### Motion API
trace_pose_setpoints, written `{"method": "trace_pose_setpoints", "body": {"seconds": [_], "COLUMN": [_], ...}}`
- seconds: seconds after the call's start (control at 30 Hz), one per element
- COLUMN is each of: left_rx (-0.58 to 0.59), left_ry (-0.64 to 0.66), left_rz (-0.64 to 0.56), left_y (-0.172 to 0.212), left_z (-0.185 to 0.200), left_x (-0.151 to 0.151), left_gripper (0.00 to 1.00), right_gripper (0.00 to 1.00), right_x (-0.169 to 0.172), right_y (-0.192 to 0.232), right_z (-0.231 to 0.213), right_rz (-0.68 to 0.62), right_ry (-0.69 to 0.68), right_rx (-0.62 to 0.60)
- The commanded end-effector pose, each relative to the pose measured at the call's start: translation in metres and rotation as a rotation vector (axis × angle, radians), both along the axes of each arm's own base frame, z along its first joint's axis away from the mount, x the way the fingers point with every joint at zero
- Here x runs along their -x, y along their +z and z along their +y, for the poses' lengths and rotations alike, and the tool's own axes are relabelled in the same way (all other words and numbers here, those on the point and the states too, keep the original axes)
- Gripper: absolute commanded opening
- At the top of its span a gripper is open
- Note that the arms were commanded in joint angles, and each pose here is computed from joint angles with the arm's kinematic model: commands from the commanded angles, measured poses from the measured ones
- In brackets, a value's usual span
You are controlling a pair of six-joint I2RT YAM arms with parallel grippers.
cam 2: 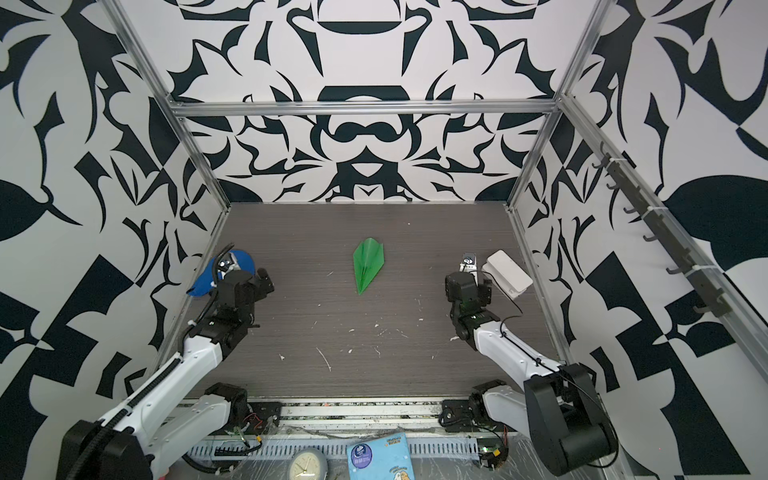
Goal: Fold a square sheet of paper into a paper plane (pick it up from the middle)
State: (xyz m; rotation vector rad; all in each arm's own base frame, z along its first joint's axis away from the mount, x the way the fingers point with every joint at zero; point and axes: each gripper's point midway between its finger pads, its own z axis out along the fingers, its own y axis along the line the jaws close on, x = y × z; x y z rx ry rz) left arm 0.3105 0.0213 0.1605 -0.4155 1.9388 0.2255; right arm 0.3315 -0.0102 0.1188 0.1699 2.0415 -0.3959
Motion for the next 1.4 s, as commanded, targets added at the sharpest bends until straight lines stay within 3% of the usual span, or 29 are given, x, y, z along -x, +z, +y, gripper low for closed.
{"method": "trace_pose_setpoints", "body": {"seconds": [0.0, 0.3, 0.6, 0.77, 0.8, 0.87, 1.1, 1.37], "left_rx": [-0.064, -0.069, -0.017, -0.019, -0.019, -0.018, 0.002, 0.014], "left_ry": [-0.046, -0.082, -0.253, -0.295, -0.292, -0.303, -0.27, -0.275], "left_rz": [-0.146, -0.123, -0.198, -0.174, -0.173, -0.158, -0.038, -0.042], "left_y": [0.019, -0.017, -0.027, -0.048, -0.05, -0.056, -0.073, -0.073], "left_z": [0.006, 0.024, 0.004, 0.001, 0.002, 0.0, 0.006, 0.007], "left_x": [-0.006, -0.026, -0.049, -0.06, -0.062, -0.067, -0.084, -0.085], "left_gripper": [0.99, 0.99, 0.99, 0.99, 0.99, 0.99, 0.99, 0.99], "right_gripper": [0.81, 0.81, 0.83, 0.88, 0.88, 1.0, 1.0, 1.0], "right_x": [-0.015, -0.034, -0.043, -0.049, -0.048, -0.051, -0.055, -0.055], "right_y": [0.028, 0.005, -0.022, -0.033, -0.035, -0.036, -0.039, -0.039], "right_z": [0.01, 0.014, 0.019, 0.029, 0.028, 0.027, 0.018, 0.014], "right_rz": [-0.159, -0.189, -0.181, -0.172, -0.158, -0.148, -0.111, -0.111], "right_ry": [0.082, 0.153, 0.231, 0.304, 0.301, 0.295, 0.239, 0.215], "right_rx": [0.013, -0.03, -0.083, -0.103, -0.107, -0.113, -0.117, -0.105]}}
